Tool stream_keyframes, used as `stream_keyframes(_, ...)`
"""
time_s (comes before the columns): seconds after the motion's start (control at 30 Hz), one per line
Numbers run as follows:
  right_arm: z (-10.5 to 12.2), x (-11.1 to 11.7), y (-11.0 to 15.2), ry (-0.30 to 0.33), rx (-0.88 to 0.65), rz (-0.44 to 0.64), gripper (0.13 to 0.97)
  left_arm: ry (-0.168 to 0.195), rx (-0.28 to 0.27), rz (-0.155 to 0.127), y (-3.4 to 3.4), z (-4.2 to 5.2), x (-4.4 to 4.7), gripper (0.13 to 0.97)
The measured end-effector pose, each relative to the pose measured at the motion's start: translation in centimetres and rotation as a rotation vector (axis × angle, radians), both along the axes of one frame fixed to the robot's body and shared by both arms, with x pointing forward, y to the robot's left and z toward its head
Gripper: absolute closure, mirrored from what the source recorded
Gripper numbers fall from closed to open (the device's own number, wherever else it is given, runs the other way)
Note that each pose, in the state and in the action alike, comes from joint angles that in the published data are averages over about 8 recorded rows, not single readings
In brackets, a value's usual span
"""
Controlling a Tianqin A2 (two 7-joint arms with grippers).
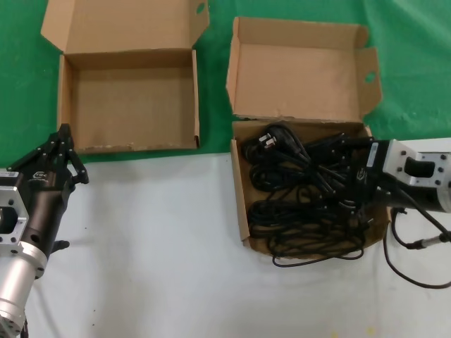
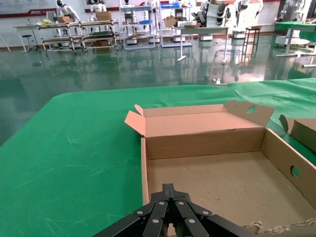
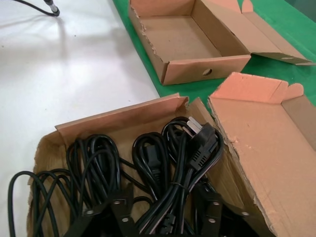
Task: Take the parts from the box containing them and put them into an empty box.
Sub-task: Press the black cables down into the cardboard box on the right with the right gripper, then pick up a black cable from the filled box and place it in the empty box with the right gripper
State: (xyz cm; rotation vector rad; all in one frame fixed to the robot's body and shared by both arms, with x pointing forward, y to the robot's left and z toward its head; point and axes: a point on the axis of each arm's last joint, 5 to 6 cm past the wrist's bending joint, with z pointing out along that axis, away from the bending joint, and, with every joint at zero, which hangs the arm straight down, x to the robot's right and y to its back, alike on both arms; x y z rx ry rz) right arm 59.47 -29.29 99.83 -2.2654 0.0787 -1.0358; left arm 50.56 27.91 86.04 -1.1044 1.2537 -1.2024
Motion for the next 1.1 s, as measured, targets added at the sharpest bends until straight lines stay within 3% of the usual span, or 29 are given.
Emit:
stream_keyframes(0.3, 0.1, 0.4, 0.2, -0.018, -0.009, -0.004, 0.732, 0.000, 0.000, 0.000, 0.00, 0.00, 0.00, 0.952)
stream_keyframes(0.43, 0.1, 0.4, 0.3, -0.023, -0.011, -0.004, 0.732, 0.000, 0.000, 0.000, 0.00, 0.00, 0.00, 0.952)
stream_keyframes(0.7, 0.4, 0.4, 0.3, -0.031, -0.012, 0.001, 0.864, 0.000, 0.000, 0.000, 0.00, 0.00, 0.00, 0.952)
stream_keyframes(0.8, 0.7, 0.3, 0.3, -0.038, -0.012, 0.004, 0.876, 0.000, 0.000, 0.000, 0.00, 0.00, 0.00, 0.952)
stream_keyframes(1.1, 3.5, -0.6, -0.1, -0.101, -0.010, 0.023, 0.912, 0.000, 0.000, 0.000, 0.00, 0.00, 0.00, 0.952)
